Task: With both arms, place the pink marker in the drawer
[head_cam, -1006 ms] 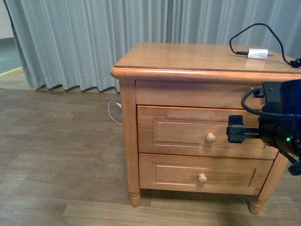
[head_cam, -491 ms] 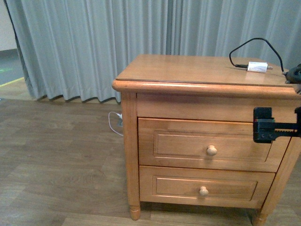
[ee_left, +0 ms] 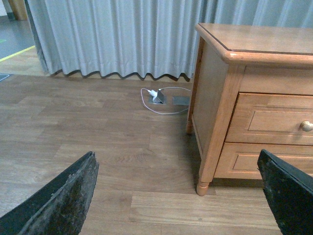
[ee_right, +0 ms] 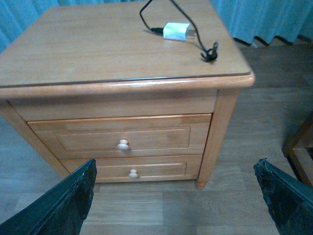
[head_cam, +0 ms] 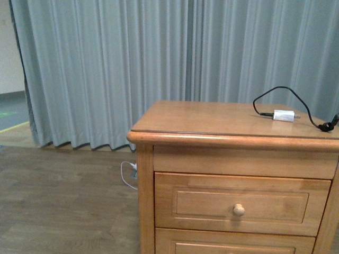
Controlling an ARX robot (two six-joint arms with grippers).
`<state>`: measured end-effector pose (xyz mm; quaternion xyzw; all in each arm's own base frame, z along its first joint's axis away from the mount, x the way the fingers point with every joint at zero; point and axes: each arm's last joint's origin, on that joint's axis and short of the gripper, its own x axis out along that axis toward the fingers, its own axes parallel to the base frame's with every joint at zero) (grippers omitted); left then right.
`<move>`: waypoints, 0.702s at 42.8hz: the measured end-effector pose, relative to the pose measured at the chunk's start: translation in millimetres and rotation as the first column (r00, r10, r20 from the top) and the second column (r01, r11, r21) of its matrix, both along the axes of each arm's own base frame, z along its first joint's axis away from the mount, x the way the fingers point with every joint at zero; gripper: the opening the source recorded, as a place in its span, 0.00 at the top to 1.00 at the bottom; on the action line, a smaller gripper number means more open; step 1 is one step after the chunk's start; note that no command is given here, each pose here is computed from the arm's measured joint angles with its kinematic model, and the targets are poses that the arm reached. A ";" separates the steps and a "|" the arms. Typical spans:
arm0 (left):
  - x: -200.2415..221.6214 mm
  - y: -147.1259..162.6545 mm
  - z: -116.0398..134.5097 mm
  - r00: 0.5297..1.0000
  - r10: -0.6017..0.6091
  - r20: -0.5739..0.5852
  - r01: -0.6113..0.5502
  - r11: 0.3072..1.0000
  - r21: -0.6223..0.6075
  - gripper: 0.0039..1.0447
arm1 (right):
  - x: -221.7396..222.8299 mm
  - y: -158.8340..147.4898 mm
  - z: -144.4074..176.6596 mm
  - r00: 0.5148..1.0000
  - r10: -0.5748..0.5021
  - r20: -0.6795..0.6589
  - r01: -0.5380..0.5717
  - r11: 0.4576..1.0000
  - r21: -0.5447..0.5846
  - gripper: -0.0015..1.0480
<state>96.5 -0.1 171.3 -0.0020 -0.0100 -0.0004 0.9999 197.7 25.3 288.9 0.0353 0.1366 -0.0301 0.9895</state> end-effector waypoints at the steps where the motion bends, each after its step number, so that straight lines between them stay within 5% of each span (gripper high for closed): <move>1: 0.0 0.0 0.0 1.000 0.000 0.000 0.000 1.000 0.000 0.06 | -5.7 -0.5 2.2 1.000 -0.004 0.007 0.004 1.000 0.003 0.08; 9: 0.0 0.0 0.0 1.000 0.000 0.000 0.000 1.000 0.000 0.06 | -17.5 -1.4 7.2 0.999 -0.001 0.048 0.000 1.000 0.020 0.09; 16: 0.0 0.0 0.0 1.000 0.000 0.000 0.000 1.000 0.000 0.06 | -27.6 -5.9 -18.5 0.962 0.068 0.264 -0.059 0.997 -0.042 0.34; 25: 0.0 0.0 0.0 1.000 0.000 0.000 0.000 1.000 0.000 0.06 | -43.2 -13.7 -54.3 0.963 0.069 0.260 -0.054 0.996 -0.068 0.70; 30: 0.0 0.0 0.0 1.000 0.000 0.000 0.000 1.000 0.000 0.06 | -53.7 -24.8 -72.3 0.963 0.064 0.262 -0.047 0.996 -0.072 0.97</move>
